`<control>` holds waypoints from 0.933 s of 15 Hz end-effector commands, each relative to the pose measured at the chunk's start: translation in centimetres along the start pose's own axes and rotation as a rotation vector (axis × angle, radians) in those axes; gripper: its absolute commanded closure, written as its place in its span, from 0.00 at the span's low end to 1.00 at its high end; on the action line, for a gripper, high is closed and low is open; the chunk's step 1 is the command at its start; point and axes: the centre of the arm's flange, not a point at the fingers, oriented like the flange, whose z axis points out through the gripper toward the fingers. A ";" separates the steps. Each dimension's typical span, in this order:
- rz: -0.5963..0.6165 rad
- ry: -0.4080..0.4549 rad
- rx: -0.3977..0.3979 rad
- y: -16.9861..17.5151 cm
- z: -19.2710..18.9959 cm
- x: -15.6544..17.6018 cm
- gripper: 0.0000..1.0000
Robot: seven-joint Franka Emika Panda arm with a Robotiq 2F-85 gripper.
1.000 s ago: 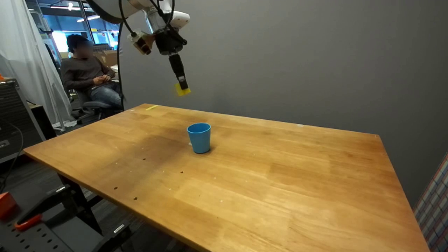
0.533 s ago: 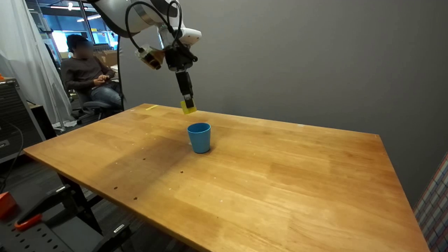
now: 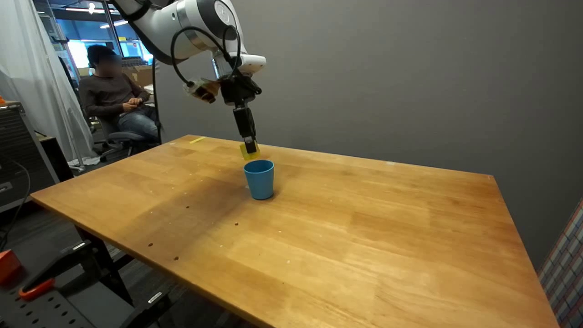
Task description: Place the yellow block inside the cup
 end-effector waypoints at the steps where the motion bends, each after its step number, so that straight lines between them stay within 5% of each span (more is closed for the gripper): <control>1: 0.022 0.006 0.029 -0.9 -0.1 0.3 0.20; 4: 0.024 0.015 0.051 -0.4 -0.7 0.5 0.00; 14: -0.409 0.158 0.325 0.7 -17.7 -6.8 0.00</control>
